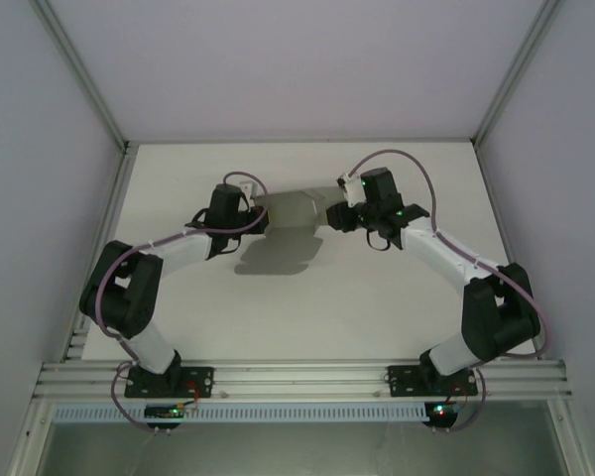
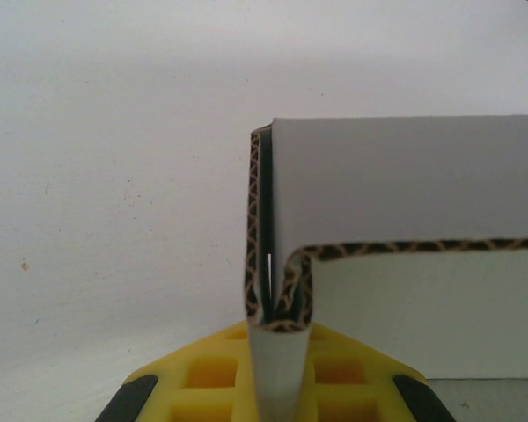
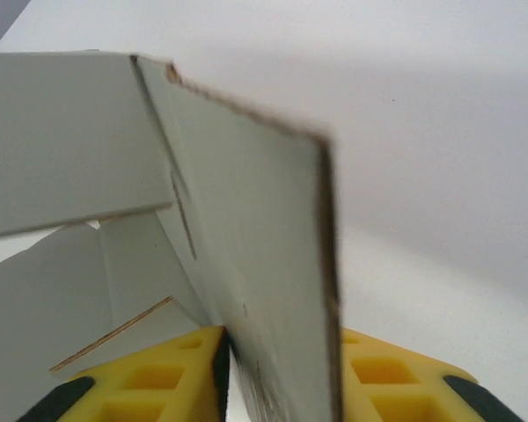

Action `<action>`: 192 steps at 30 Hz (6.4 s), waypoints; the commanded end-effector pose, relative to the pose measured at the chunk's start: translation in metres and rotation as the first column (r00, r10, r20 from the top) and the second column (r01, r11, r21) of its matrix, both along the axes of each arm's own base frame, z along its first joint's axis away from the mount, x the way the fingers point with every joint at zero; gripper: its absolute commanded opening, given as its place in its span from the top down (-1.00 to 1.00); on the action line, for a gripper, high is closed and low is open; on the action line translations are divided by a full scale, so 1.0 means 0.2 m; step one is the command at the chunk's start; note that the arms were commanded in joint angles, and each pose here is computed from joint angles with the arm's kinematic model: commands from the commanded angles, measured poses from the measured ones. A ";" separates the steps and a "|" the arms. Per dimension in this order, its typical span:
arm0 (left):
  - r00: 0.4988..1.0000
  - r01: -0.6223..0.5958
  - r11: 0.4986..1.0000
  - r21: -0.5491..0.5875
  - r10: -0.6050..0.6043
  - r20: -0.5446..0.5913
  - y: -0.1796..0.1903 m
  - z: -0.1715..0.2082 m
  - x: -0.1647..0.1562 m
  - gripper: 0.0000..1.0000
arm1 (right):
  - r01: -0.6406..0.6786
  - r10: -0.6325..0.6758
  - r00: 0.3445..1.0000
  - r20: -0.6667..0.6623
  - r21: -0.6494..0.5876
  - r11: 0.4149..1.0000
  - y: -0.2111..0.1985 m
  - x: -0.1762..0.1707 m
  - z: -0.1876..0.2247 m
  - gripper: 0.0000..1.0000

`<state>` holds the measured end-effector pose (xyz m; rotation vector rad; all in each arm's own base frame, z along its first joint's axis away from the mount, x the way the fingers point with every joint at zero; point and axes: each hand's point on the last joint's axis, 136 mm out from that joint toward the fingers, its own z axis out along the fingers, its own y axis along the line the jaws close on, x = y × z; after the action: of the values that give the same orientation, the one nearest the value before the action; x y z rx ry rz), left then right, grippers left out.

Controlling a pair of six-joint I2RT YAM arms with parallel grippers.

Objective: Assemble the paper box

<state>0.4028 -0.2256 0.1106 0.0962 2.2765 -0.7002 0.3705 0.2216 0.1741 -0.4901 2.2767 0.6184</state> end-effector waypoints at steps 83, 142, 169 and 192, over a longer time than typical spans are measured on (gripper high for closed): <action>0.994 0.033 0.999 -0.011 -0.031 0.103 0.00 0.12 0.01 1.00 | -0.053 0.069 0.993 -0.091 0.171 0.984 -0.02 0.01 0.16 -0.27; 0.997 0.071 0.988 0.138 -0.074 0.015 -0.08 -0.09 -0.04 1.00 | 0.022 -0.040 0.995 -0.092 -0.190 0.982 0.34 0.13 -0.57 -0.03; 0.995 0.096 0.964 0.250 -0.093 -0.022 -0.16 -0.14 -0.05 1.00 | 0.246 -0.315 0.940 -0.131 -0.382 0.891 0.08 0.24 -0.91 0.75; 0.997 0.072 0.963 0.258 -0.074 0.000 -0.17 -0.11 -0.05 1.00 | 0.411 -0.432 0.902 0.008 -0.327 0.851 0.05 0.31 -0.73 0.60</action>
<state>0.4111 -0.2270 0.0809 0.1590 2.3526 -0.3055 0.4476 0.2591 0.0737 -0.1003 2.3242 0.0479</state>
